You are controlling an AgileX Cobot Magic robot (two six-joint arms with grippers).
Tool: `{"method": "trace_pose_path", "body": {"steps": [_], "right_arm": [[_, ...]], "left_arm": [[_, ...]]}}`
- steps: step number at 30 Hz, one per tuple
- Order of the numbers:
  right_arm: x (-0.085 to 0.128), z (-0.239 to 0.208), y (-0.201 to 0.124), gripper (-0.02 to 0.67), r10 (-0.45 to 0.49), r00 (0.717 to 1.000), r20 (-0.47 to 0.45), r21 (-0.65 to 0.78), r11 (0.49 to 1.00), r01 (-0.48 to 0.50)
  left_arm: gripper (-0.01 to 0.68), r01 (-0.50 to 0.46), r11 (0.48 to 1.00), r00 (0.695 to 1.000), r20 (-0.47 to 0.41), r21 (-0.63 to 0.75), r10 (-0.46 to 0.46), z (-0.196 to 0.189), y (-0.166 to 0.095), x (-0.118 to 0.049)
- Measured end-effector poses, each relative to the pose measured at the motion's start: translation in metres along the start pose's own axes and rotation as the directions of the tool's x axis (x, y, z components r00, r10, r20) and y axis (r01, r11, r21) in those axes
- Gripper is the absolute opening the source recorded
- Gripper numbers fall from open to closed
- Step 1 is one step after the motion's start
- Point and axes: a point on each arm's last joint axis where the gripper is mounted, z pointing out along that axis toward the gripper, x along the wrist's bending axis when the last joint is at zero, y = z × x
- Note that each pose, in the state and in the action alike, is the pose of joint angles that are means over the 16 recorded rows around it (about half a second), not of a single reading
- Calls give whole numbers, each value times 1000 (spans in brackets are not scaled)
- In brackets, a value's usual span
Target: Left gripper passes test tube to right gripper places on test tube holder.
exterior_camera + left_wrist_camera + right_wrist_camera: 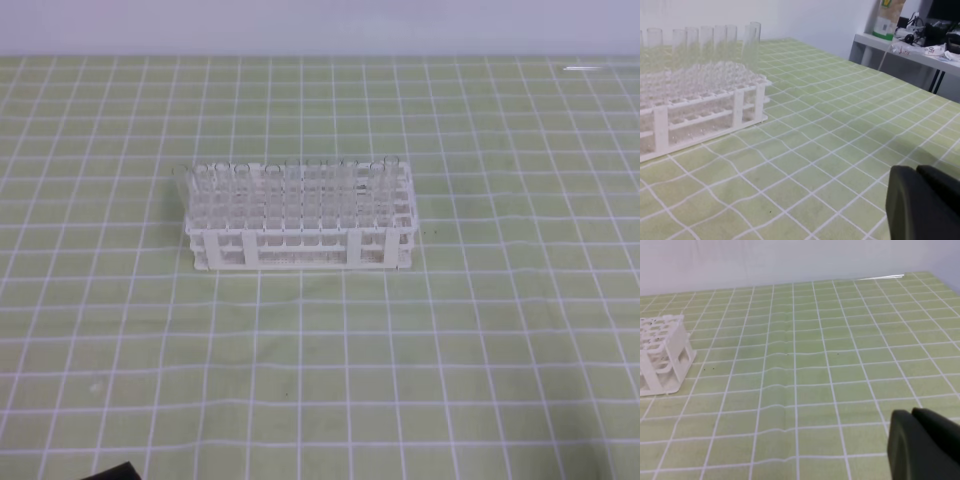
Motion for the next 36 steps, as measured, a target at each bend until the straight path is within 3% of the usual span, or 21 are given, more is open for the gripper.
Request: {"method": "trace_pose_path", "body": {"steps": [11,18,23,28,36], "right_arm": [[0,0,0,-16,-1,1000,-8,0,1000,1],[0,0,0,-16,-1,1000,-9,0,1000,1],[1,0,0,-17,0,1000,-9,0,1000,0],[1,0,0,-17,0,1000,-9,0,1000,0],[1,0,0,-17,0,1000,-9,0,1000,0]], "left_arm": [[-3,2,1000,1000,-27,-6,-2,0,0,2],[-3,14,996,978,-204,-93,-32,-2,6,13],[-3,4,986,917,-393,-167,-71,-7,11,26],[-3,-13,977,819,-563,-211,-111,-14,14,37],[-3,27,984,693,-706,-175,-144,-25,4,43]]}}
